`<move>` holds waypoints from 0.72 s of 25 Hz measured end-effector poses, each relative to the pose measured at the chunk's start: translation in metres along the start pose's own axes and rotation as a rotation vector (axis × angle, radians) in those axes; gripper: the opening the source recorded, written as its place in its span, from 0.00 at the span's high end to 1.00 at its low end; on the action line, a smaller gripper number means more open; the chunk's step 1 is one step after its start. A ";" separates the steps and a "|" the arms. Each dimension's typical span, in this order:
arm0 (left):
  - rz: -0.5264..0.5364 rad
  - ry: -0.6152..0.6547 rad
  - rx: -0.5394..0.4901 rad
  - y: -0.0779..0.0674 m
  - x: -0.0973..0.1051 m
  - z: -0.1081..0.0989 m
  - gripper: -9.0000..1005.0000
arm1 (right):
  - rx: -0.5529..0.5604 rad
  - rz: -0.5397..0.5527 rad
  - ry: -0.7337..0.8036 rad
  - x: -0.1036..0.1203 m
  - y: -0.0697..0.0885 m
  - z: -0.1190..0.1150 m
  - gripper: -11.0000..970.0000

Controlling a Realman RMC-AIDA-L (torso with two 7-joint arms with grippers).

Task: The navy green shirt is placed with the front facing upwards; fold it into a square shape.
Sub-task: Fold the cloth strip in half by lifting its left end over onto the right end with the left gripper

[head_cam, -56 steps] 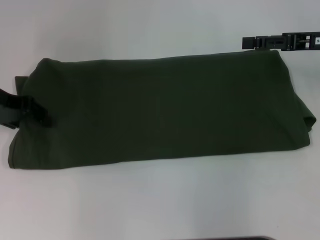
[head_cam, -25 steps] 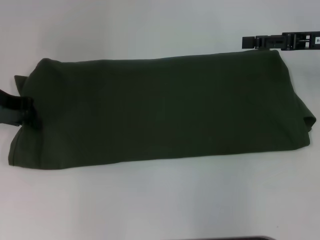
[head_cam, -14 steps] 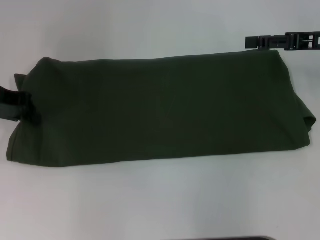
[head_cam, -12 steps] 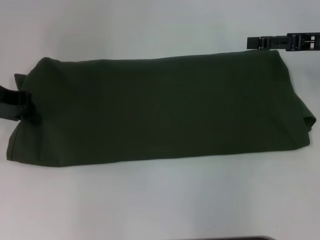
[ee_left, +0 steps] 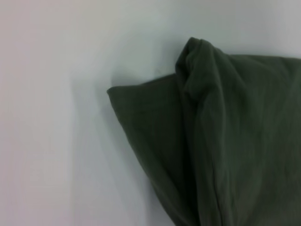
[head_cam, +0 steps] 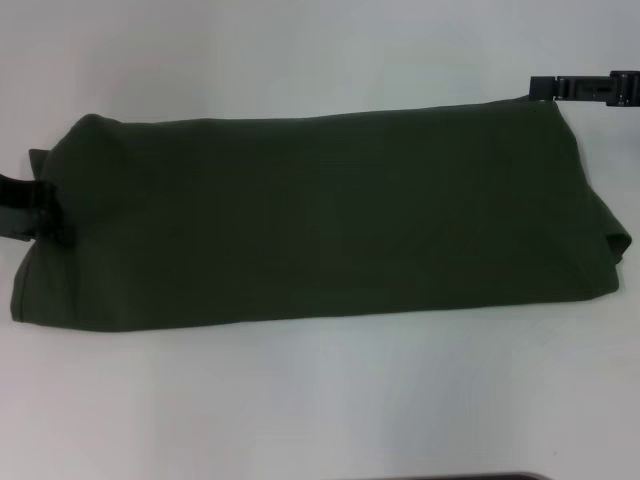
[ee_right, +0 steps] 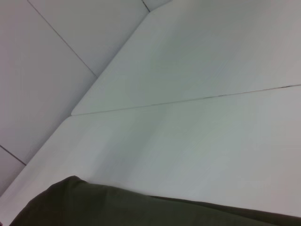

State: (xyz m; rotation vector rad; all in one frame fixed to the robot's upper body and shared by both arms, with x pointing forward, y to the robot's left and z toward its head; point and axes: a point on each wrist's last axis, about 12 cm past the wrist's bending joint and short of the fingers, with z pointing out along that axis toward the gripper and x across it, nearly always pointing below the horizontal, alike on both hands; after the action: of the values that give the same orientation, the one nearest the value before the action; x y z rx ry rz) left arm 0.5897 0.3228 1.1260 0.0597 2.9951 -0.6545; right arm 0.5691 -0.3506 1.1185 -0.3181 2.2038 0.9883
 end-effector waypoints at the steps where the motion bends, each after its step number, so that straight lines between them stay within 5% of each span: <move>1: -0.002 -0.004 -0.003 0.001 0.000 -0.001 0.97 | 0.000 0.001 0.000 0.000 0.000 0.000 0.17; 18: -0.052 -0.042 -0.075 0.017 0.003 -0.024 0.97 | -0.010 -0.005 0.001 -0.002 0.002 0.004 0.17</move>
State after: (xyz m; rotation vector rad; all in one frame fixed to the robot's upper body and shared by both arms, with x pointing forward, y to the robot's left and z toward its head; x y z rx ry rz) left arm 0.5857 0.3480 1.1408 -0.0355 2.9859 -0.5403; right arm 0.5713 -0.3460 1.1193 -0.3290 2.1988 0.9976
